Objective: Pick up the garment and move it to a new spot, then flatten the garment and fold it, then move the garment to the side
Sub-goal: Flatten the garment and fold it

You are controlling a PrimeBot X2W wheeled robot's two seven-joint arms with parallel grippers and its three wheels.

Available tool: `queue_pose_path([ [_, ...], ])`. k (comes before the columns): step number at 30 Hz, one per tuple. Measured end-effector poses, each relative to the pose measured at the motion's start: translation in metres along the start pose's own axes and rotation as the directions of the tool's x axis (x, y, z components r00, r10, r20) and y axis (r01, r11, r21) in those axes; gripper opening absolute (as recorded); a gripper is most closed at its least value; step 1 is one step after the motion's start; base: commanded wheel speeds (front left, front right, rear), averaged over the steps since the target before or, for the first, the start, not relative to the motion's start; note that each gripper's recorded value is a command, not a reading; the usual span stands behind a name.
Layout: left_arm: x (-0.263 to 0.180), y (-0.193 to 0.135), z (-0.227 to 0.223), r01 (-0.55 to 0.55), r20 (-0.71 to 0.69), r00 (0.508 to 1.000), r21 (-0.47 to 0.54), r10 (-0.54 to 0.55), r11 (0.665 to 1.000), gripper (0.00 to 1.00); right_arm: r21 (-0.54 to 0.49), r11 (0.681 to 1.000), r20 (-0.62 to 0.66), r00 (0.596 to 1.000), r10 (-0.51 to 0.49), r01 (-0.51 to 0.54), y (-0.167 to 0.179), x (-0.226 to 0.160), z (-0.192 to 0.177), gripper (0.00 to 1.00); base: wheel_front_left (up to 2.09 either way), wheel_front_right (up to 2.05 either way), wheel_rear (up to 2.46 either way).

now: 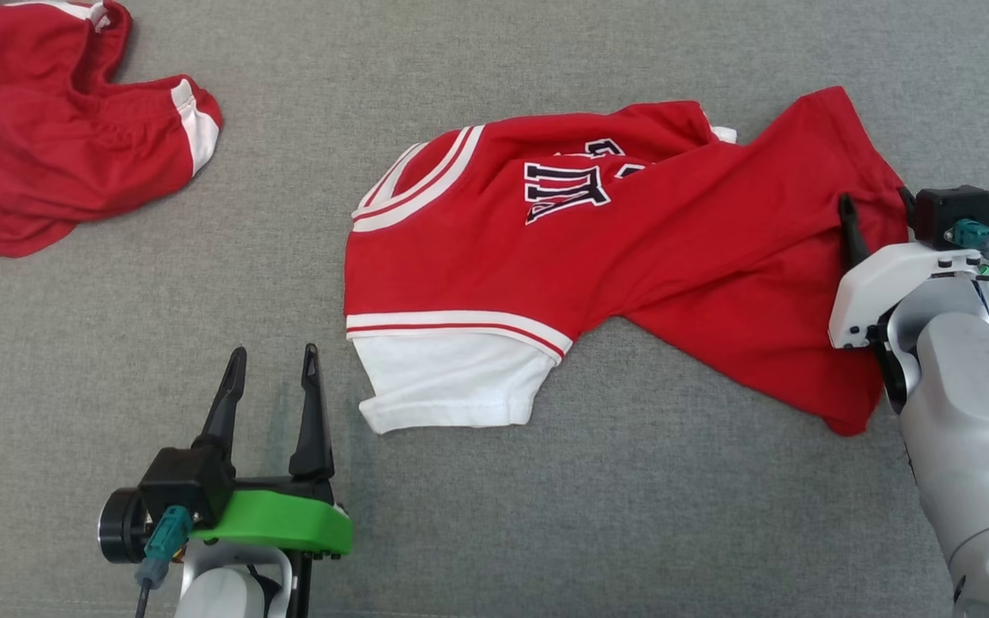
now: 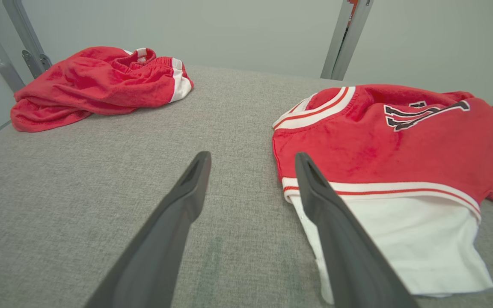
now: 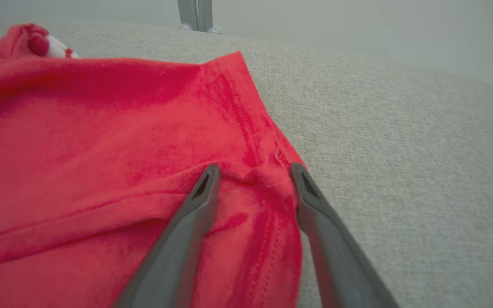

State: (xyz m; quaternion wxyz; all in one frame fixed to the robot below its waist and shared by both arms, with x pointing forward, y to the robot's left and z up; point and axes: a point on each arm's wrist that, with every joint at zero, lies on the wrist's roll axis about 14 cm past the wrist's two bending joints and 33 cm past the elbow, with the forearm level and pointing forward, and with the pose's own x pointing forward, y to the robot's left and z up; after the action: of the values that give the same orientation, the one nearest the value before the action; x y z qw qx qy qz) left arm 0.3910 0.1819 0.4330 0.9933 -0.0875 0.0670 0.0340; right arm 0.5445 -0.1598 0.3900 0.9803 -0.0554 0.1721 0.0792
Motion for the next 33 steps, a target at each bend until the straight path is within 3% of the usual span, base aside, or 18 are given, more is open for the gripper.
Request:
queue_pose_path([
  [1, 0.001, -0.001, 0.0, 0.002, 0.002, 1.0, -0.001, -0.002, 1.0, 1.0, 0.0, 1.0, 0.004, 1.0, 0.001, -0.001, 0.0, 0.0, 0.001, 0.7, 0.0, 0.0, 0.0],
  [2, 0.001, -0.001, 0.001, 0.003, 0.003, 1.0, -0.001, -0.003, 1.0, 1.0, -0.001, 1.0, 0.009, 1.0, 0.001, -0.001, 0.001, 0.0, 0.003, 0.54, 0.0, 0.0, 0.0],
  [7, 0.001, -0.002, 0.001, 0.006, 0.004, 1.0, -0.002, -0.006, 1.0, 1.0, -0.001, 1.0, 0.016, 1.0, 0.002, -0.002, 0.001, -0.001, 0.004, 0.2, 0.0, 0.0, 0.0],
  [8, 0.001, -0.002, 0.001, 0.007, 0.005, 1.0, -0.001, -0.007, 1.0, 1.0, -0.003, 1.0, 0.022, 1.0, 0.002, -0.002, 0.001, -0.001, 0.007, 0.0, 0.0, 0.0, 0.0],
  [19, 0.001, -0.007, 0.015, 0.021, 0.044, 0.999, -0.004, -0.021, 1.0, 1.0, -0.032, 0.999, 0.241, 0.971, -0.003, 0.011, -0.004, -0.008, 0.086, 0.0, 0.0, 0.0, 0.0],
  [28, 0.002, -0.018, 0.02, 0.056, 0.062, 0.997, -0.005, -0.056, 0.998, 1.0, -0.086, 0.996, 0.508, 0.86, 0.042, 0.002, 0.001, -0.038, 0.189, 0.0, 0.0, 0.0, 0.0],
  [33, 0.005, -0.028, 0.023, 0.085, 0.071, 0.994, -0.008, -0.084, 0.996, 1.0, -0.074, 0.997, 0.555, 0.83, 0.061, -0.024, 0.005, -0.063, 0.193, 0.0, 0.0, 0.0, 0.0],
])
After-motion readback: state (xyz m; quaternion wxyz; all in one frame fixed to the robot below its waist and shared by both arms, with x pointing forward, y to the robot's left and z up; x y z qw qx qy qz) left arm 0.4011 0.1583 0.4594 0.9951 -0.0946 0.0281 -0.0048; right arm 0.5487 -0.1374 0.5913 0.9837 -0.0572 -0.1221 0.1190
